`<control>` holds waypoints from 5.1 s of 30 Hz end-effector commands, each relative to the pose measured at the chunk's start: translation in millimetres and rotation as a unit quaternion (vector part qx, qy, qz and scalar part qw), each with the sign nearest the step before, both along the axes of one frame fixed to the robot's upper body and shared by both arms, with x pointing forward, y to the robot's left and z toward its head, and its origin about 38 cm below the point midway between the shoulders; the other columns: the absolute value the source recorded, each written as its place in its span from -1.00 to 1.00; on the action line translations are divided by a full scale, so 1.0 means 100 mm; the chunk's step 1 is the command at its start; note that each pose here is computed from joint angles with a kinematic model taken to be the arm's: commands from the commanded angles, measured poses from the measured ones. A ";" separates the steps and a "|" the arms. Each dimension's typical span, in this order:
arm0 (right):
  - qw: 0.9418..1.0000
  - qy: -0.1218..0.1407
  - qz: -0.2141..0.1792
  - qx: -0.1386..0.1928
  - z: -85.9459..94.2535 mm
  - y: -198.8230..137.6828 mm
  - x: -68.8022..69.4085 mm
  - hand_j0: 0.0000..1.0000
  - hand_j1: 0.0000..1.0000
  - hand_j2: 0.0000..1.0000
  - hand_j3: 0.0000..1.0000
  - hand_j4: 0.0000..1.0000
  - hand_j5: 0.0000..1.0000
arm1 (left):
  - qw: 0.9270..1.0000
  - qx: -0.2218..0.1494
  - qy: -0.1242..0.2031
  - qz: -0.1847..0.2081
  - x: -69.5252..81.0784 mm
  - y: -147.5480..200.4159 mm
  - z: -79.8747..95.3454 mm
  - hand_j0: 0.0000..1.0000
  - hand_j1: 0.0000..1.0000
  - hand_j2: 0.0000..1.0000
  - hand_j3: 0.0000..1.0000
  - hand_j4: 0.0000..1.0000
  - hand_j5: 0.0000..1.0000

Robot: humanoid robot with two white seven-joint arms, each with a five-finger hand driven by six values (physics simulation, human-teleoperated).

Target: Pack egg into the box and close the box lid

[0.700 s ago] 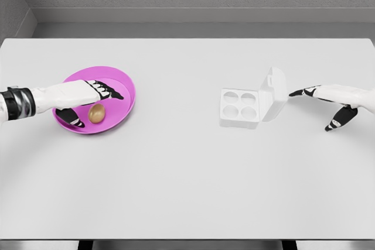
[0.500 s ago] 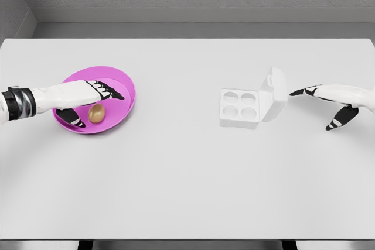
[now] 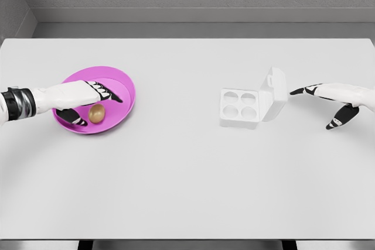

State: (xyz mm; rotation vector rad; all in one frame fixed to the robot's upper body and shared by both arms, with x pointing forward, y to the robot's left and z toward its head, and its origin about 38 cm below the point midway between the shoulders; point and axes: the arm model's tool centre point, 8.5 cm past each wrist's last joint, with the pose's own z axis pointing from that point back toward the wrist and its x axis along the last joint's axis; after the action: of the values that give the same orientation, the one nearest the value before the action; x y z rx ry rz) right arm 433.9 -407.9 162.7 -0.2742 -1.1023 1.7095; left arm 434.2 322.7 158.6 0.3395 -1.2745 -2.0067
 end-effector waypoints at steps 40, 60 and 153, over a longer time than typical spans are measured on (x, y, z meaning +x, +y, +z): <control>0.999 -0.007 0.036 -0.004 0.03 -0.05 -0.07 1.00 1.00 1.00 1.00 1.00 1.00 | 1.000 0.000 0.007 0.003 -0.04 0.04 -0.03 -0.27 -0.27 -0.27 -0.27 -0.27 -0.27; 0.999 -0.009 0.034 -0.006 0.06 -0.08 -0.06 1.00 1.00 1.00 1.00 1.00 1.00 | 1.000 -0.017 -0.010 0.002 0.01 0.01 0.12 -0.28 -0.28 -0.28 -0.28 -0.28 -0.28; 0.999 -0.027 0.026 -0.001 0.18 -0.26 -0.03 1.00 1.00 1.00 1.00 1.00 1.00 | 0.974 -0.205 -0.010 -0.095 0.28 -1.83 0.16 -0.20 -0.20 -0.20 -0.20 -0.20 -0.20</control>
State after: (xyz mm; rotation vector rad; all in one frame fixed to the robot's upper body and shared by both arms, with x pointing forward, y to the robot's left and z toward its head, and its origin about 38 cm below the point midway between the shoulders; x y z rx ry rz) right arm 430.6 -433.6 179.6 -0.2985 -1.1525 1.7647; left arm 461.8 141.4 176.5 0.0533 -1.7473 -1.8478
